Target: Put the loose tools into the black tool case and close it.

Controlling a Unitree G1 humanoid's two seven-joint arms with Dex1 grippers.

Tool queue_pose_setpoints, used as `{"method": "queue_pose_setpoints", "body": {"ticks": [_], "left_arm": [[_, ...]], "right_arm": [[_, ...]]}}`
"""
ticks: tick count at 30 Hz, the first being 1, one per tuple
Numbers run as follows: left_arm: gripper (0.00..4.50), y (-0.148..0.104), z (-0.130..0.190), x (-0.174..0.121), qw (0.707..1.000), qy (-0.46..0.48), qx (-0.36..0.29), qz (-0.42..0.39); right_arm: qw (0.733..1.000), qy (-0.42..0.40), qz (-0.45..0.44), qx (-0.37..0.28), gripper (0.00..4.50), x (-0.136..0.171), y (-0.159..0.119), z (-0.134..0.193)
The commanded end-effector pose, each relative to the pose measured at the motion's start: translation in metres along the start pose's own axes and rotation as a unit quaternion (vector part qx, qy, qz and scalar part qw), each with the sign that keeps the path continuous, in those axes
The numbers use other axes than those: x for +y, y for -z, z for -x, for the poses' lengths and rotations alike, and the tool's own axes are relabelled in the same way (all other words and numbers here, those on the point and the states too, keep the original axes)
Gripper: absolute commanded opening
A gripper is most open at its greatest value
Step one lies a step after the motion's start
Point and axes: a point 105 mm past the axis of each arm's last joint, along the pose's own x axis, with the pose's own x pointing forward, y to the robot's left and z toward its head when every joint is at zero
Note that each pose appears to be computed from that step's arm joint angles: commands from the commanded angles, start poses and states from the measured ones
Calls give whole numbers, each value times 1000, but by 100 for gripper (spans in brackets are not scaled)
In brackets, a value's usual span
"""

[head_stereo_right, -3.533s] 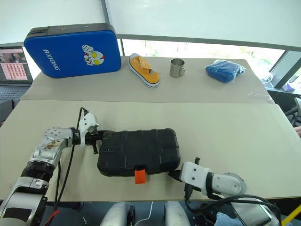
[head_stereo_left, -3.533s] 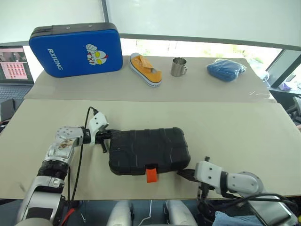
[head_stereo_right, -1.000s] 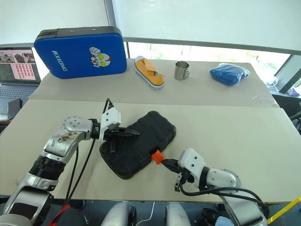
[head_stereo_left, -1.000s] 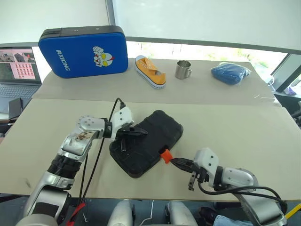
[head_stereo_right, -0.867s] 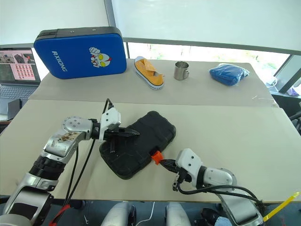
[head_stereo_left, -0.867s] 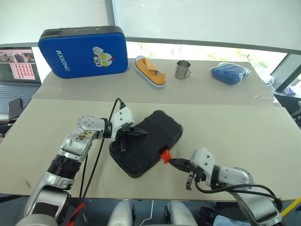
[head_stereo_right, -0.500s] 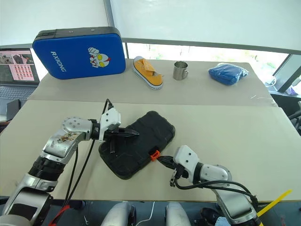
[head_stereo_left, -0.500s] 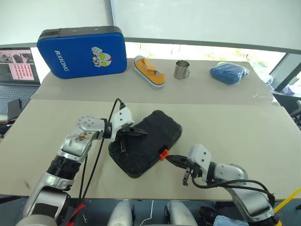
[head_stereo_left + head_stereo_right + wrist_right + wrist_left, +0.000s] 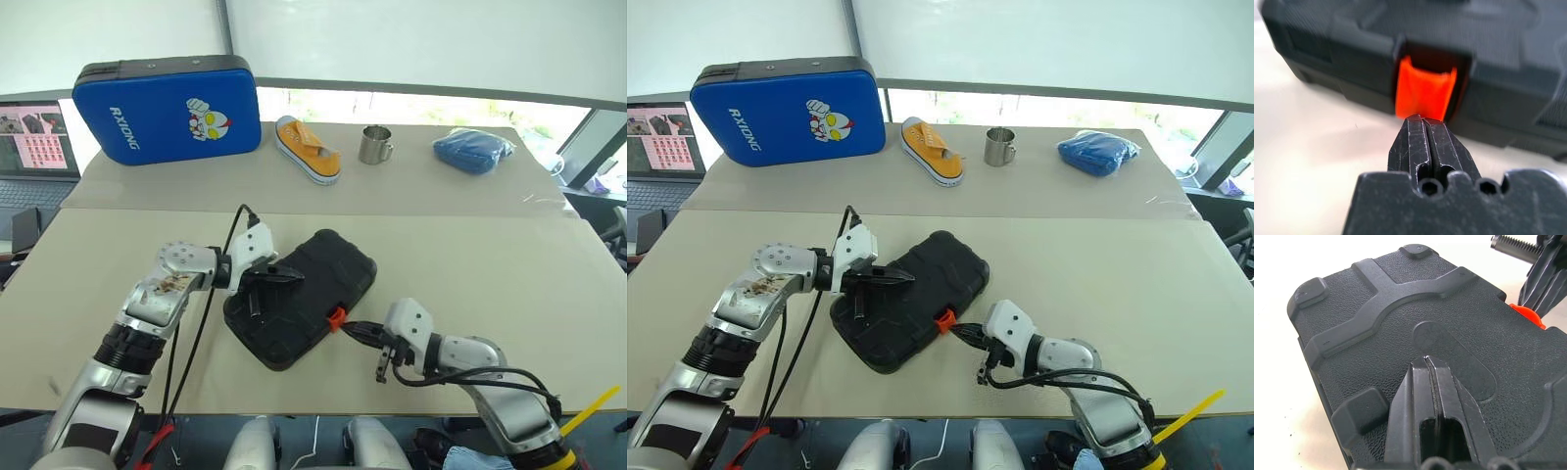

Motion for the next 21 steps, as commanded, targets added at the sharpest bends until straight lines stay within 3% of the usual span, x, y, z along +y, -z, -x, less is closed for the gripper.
{"method": "queue_pose_setpoints", "body": {"ticks": [1, 14, 17, 18, 21], "left_arm": [[0, 37, -10, -16, 996, 33, 67, 45], [0, 53, -13, -20, 994, 38, 81, 64], [0, 42, -5, -14, 998, 10, 20, 61], [26, 38, 1, -12, 998, -2, -1, 57], [81, 28, 16, -11, 998, -22, -43, 46]], "right_arm": [[999, 6, 22, -44, 1, -4, -22, -8], [997, 1, 20, -75, 1, -4, -39, -19], [997, 0, 16, -75, 1, -4, -38, -10], [997, 1, 11, -75, 0, -5, -36, -3], [997, -7, -5, -82, 71, -3, -35, 14]]}}
